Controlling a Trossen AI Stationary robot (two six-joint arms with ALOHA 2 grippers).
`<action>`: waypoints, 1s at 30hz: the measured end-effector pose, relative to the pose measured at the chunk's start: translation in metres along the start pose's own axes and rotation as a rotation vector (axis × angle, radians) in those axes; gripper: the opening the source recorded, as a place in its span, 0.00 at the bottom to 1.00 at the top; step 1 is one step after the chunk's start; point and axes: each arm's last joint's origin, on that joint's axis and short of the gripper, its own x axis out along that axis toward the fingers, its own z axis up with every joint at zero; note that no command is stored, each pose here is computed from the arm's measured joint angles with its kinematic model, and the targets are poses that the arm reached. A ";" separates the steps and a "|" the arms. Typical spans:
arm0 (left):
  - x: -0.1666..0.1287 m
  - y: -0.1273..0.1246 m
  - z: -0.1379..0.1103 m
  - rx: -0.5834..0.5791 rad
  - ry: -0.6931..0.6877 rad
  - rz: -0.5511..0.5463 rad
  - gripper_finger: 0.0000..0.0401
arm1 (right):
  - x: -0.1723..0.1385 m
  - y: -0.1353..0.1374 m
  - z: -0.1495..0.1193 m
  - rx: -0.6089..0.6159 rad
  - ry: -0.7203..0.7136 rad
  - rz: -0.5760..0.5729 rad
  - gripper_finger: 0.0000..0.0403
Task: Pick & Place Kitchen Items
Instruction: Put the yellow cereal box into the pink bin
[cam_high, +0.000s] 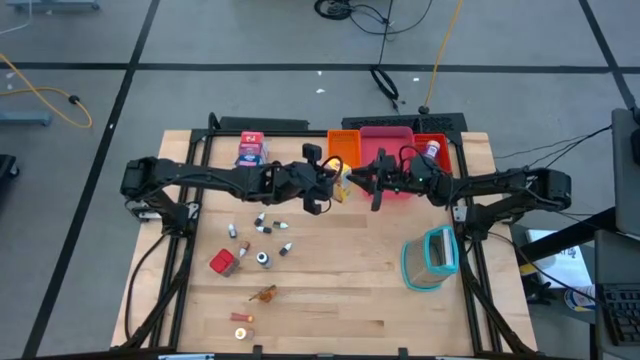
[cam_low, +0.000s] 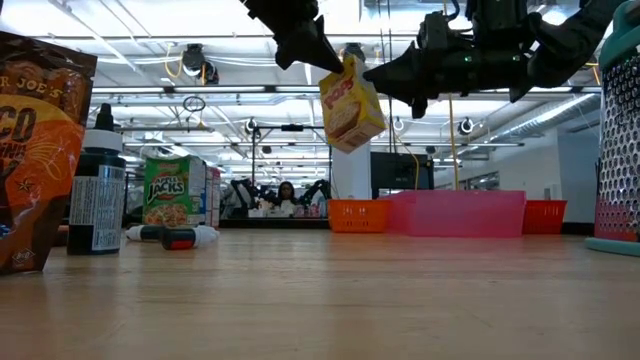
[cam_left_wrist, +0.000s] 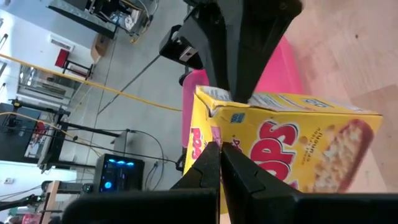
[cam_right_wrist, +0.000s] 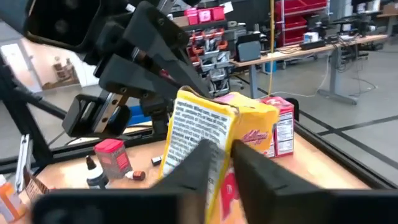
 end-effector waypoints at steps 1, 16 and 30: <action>0.000 0.000 0.000 -0.002 -0.001 0.000 0.00 | 0.000 0.000 0.000 -0.015 0.001 0.010 0.05; 0.001 0.001 -0.003 -0.080 0.048 0.036 0.00 | -0.005 -0.011 0.003 -0.039 0.017 -0.051 0.00; -0.002 -0.006 -0.020 -0.132 0.268 0.085 0.13 | -0.028 -0.044 0.009 -0.111 0.115 -0.404 0.00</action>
